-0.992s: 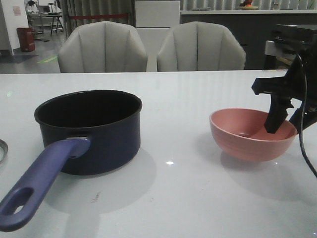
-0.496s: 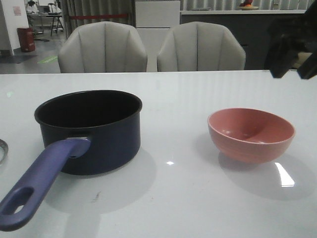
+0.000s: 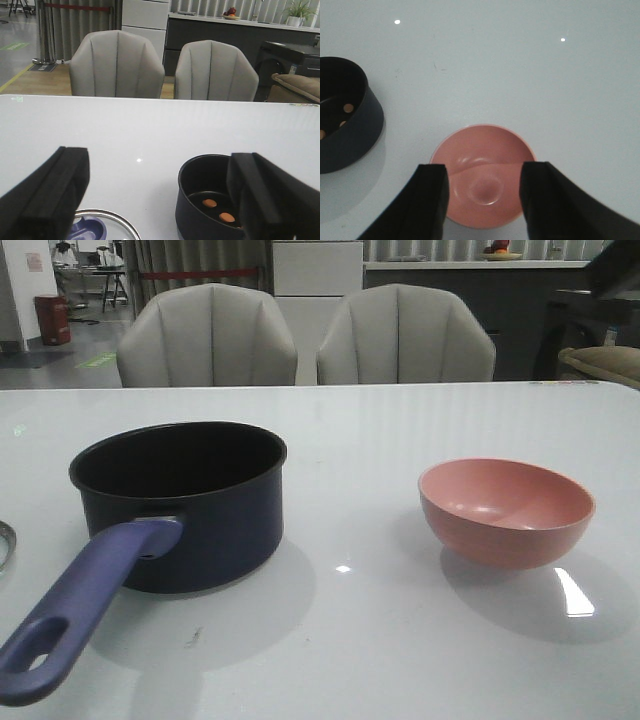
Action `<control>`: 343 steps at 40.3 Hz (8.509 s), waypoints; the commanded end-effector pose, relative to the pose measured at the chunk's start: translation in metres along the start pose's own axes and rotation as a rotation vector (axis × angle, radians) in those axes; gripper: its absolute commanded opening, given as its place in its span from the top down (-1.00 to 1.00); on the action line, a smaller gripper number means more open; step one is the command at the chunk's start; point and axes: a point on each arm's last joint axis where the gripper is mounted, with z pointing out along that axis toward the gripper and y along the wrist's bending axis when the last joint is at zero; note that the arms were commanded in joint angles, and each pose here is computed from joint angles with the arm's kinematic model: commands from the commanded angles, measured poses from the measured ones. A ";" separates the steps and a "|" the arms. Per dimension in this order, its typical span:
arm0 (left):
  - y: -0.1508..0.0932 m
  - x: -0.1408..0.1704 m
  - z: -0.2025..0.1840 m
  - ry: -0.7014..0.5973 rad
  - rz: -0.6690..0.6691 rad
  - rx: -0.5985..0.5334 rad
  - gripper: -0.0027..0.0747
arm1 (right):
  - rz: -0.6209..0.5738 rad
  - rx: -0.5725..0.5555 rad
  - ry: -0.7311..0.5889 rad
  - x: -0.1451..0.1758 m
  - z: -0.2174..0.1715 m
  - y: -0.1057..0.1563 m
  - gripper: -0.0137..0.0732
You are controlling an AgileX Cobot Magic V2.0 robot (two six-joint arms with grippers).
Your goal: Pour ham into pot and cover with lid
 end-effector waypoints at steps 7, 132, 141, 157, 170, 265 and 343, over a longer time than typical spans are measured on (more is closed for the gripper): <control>-0.003 -0.015 -0.001 -0.094 -0.002 0.024 -0.63 | 0.037 0.022 -0.283 0.033 -0.056 -0.001 -0.33; 0.083 0.047 0.246 1.188 -0.262 -0.394 -0.82 | 0.037 0.028 -0.520 0.108 -0.093 -0.005 0.34; 0.085 0.051 0.258 1.182 -0.284 -0.390 -0.82 | 0.037 0.028 -0.520 0.108 -0.093 -0.005 0.34; 0.088 0.054 0.270 1.237 -0.290 -0.392 -0.73 | 0.037 0.028 -0.520 0.108 -0.093 -0.005 0.34; 0.088 0.054 0.269 1.251 -0.290 -0.393 -0.13 | 0.037 0.028 -0.520 0.108 -0.093 -0.005 0.34; -0.114 -0.048 0.324 1.103 0.111 0.148 -0.12 | 0.037 0.028 -0.520 0.108 -0.093 -0.005 0.34; -0.116 -0.014 0.336 1.228 0.125 0.164 -0.24 | 0.037 0.028 -0.520 0.108 -0.093 -0.005 0.34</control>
